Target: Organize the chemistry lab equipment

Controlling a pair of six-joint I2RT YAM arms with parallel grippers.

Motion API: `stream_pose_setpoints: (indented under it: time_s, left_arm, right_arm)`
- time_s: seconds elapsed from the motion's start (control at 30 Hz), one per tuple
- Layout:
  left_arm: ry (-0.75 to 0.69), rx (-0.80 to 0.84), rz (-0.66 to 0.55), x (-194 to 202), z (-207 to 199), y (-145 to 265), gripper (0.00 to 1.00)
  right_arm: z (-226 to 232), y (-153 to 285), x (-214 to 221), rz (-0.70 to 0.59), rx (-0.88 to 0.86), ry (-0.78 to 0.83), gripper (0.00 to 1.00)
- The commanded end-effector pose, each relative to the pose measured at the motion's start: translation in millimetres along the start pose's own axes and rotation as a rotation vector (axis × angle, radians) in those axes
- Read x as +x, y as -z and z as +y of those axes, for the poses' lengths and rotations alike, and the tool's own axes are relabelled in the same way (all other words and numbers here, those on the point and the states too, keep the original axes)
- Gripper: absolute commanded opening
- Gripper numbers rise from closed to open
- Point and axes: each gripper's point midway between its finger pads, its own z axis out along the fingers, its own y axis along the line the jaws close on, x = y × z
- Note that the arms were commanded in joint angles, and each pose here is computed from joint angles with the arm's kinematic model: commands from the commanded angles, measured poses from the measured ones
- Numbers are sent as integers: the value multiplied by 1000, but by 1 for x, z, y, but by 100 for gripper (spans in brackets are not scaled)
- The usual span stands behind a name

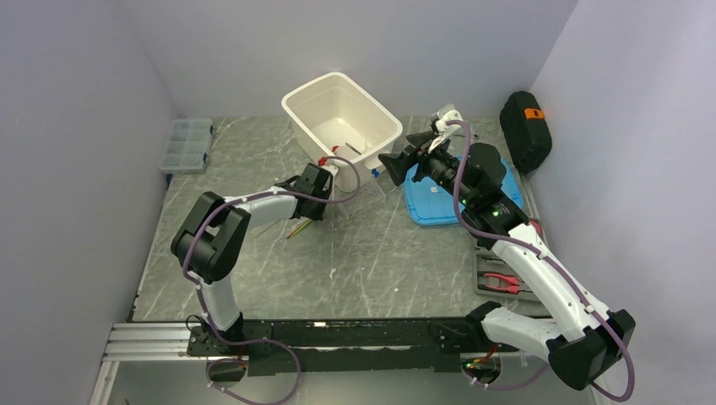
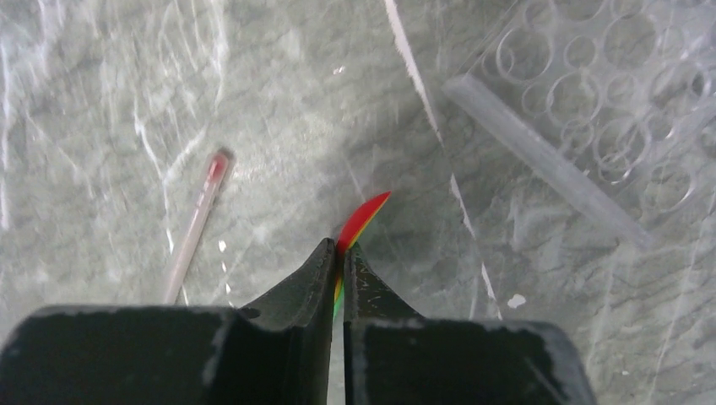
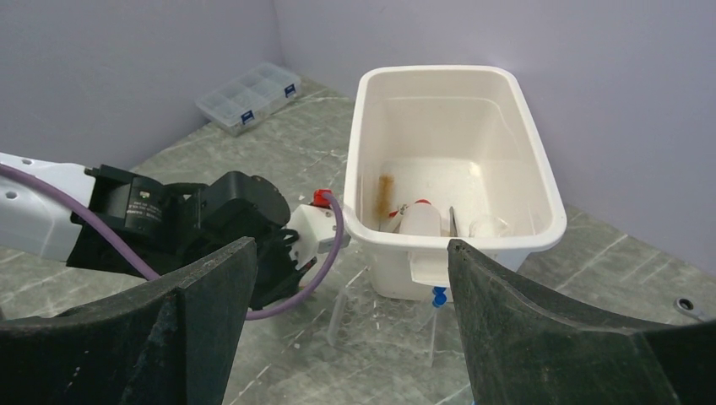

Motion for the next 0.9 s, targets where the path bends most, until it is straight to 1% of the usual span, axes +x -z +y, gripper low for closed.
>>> stream_pose_setpoints:
  time_s: [0.0,0.13,0.3,0.43,0.53,0.6,0.73,0.8,0.87]
  left_arm:
    - [82,-25,39,21,1,17,8]
    - [148,-21,14,27,2,35,0]
    - [178,42,-51,17,-4,68,0]
    - [151,131,-119,-5,-11,111,0]
    - [80,234,-149,-20,-23,143,0]
    - [24,308,-180,-36,-33,162,0]
    - [-76,491,-232,-52,-58,190,0]
    - [-97,595,-253,-53,-70,195,0]
    - [-88,685,-250,-47,-79,195,0]
  right_arm:
    - [2,2,-14,-54,-9,-3,85]
    - [0,2,-13,-51,2,-6,85]
    - [1,2,-10,-48,5,-32,84]
    - [6,6,-5,-48,-10,-74,84]
    - [13,4,4,-19,-48,-113,85]
    - [22,-2,13,20,-104,-144,84]
    - [52,-15,39,110,-248,-211,77]
    - [71,-19,55,172,-308,-221,73]
    - [95,-20,71,244,-362,-209,69]
